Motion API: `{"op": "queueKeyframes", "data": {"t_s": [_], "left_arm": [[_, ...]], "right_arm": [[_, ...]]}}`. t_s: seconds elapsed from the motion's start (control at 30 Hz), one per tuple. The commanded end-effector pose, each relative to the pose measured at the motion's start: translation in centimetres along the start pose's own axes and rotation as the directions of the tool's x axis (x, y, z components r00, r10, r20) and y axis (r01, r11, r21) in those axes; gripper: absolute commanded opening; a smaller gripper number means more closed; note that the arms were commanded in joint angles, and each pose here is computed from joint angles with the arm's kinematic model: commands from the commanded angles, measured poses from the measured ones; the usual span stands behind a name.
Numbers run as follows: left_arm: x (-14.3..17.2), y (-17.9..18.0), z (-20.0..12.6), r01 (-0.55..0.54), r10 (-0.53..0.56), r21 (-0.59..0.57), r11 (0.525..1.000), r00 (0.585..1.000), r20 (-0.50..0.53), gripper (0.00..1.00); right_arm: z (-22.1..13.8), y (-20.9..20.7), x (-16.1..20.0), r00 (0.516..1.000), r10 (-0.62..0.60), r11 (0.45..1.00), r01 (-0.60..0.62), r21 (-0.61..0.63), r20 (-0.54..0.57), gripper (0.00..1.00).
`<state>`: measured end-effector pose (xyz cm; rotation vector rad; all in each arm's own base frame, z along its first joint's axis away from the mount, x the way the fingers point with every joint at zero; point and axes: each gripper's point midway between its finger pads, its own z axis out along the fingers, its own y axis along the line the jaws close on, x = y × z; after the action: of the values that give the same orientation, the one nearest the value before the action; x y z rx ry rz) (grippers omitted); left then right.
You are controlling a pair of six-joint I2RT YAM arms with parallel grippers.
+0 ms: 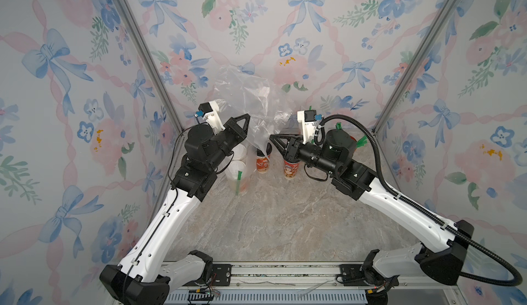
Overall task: Pack milk tea into plastic carrier bags
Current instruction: Adjust the plastic carrier bag at the center of the board.
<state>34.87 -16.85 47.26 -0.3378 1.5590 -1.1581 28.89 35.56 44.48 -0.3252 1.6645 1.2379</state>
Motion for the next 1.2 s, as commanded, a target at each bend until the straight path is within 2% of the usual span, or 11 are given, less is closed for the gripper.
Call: {"op": "queueKeyframes", "data": {"t_s": [0.0,0.17,0.37,0.43,0.47,0.6,0.7,0.77,0.83,0.97,1.17], "left_arm": [[-0.3,-0.5,-0.5,0.014,-0.015,0.020,1.000,1.000,0.028,0.00],[-0.3,-0.5,-0.3,0.018,-0.019,0.026,1.000,0.999,0.029,0.00],[-0.1,-0.3,-0.2,0.018,-0.018,0.023,1.000,1.000,0.025,0.00],[0.1,-0.3,0.0,0.001,-0.001,0.018,1.000,1.000,0.008,0.00],[0.3,-0.2,0.1,-0.012,0.012,0.012,1.000,1.000,-0.006,0.07],[1.8,-0.4,0.5,-0.110,0.111,0.014,0.994,0.988,-0.107,0.33],[3.1,-0.2,0.2,-0.186,0.186,0.017,0.982,0.965,-0.185,0.48],[3.9,-0.1,-0.3,-0.225,0.225,0.026,0.974,0.947,-0.230,0.53],[4.7,0.0,-0.9,-0.248,0.250,0.041,0.968,0.930,-0.269,0.57],[5.9,-0.3,-2.2,-0.274,0.286,0.082,0.958,0.900,-0.331,0.58],[8.2,-1.2,-3.6,-0.237,0.285,0.165,0.957,0.865,-0.412,0.60]], "right_arm": [[0.1,2.8,-1.8,0.998,0.034,0.993,-0.029,-0.110,0.046,0.37],[0.6,2.9,-1.8,0.997,0.057,0.991,-0.051,-0.125,0.047,0.34],[0.3,2.2,-1.8,0.998,0.051,0.996,-0.048,-0.074,0.037,0.09],[-0.2,2.0,-2.1,0.999,0.035,0.998,-0.033,-0.049,0.041,0.03],[-0.6,2.0,-2.3,0.999,0.026,0.999,-0.025,-0.039,0.043,0.00],[-2.9,1.5,-2.9,0.999,-0.026,0.999,0.025,0.034,0.032,0.00],[-4.9,1.1,-3.0,0.999,-0.032,0.996,0.031,0.078,0.004,0.00],[-6.2,1.0,-2.8,0.999,-0.035,0.994,0.037,0.103,-0.024,0.00],[-7.5,1.1,-2.5,0.998,-0.036,0.992,0.042,0.120,-0.054,0.00],[-9.8,1.1,-1.0,0.988,-0.013,0.987,0.037,0.153,-0.153,0.00],[-11.9,0.8,1.2,0.965,0.039,0.982,0.012,0.189,-0.260,0.00]]}}
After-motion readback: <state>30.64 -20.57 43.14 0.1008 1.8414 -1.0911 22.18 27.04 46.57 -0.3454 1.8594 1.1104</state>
